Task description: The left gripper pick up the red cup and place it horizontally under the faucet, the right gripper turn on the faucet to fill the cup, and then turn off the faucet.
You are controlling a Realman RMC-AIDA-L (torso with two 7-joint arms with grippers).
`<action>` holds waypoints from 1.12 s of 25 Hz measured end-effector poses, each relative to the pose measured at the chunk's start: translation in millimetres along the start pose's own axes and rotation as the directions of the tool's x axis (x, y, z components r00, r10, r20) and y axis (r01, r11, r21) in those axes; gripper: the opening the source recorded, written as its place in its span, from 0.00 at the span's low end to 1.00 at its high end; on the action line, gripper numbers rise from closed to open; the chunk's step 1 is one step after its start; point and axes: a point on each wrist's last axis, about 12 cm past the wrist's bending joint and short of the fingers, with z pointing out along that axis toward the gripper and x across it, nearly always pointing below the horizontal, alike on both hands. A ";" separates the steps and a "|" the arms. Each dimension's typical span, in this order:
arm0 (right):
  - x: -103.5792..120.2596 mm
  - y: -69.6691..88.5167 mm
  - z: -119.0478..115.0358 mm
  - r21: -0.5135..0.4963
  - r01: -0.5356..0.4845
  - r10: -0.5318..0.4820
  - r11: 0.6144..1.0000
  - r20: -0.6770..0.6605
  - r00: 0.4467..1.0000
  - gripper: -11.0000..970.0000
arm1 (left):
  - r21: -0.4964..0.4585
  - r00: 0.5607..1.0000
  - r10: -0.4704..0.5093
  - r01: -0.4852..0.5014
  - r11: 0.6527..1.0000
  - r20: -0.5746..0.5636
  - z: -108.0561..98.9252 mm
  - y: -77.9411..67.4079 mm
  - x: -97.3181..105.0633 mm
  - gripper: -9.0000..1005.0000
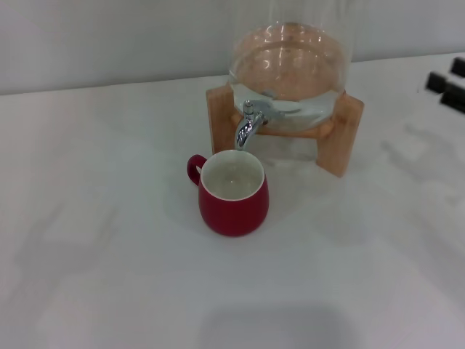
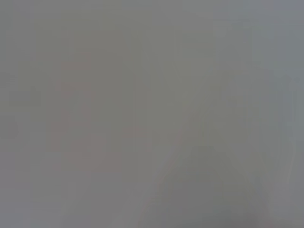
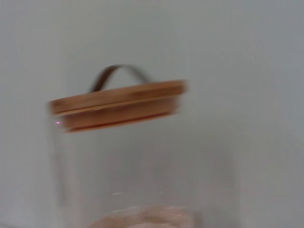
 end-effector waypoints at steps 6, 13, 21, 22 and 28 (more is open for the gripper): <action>0.1 -29.8 -13.3 0.143 -0.037 0.034 0.989 0.023 0.999 0.65 | -0.024 1.000 -0.022 0.022 0.999 -0.002 -8.0 -1.0 6.3 0.80; 3.9 -34.8 -17.0 0.172 -0.068 0.063 0.983 0.032 0.997 0.65 | -0.024 0.997 -0.069 0.069 0.997 -0.025 -11.3 -1.4 8.1 0.80; 3.8 -33.8 -17.1 0.164 -0.085 0.081 0.983 0.035 0.996 0.65 | -0.028 0.986 -0.152 0.150 0.988 -0.065 -10.3 3.8 4.2 0.80; 3.8 -33.6 -16.9 0.163 -0.091 0.086 0.982 0.035 0.996 0.65 | -0.029 0.986 -0.155 0.154 0.988 -0.065 -10.5 4.1 3.9 0.80; 3.3 -33.2 -15.8 0.158 -0.098 0.094 0.983 0.035 0.995 0.65 | -0.049 0.980 -0.186 0.183 0.982 -0.063 -11.3 6.4 3.4 0.80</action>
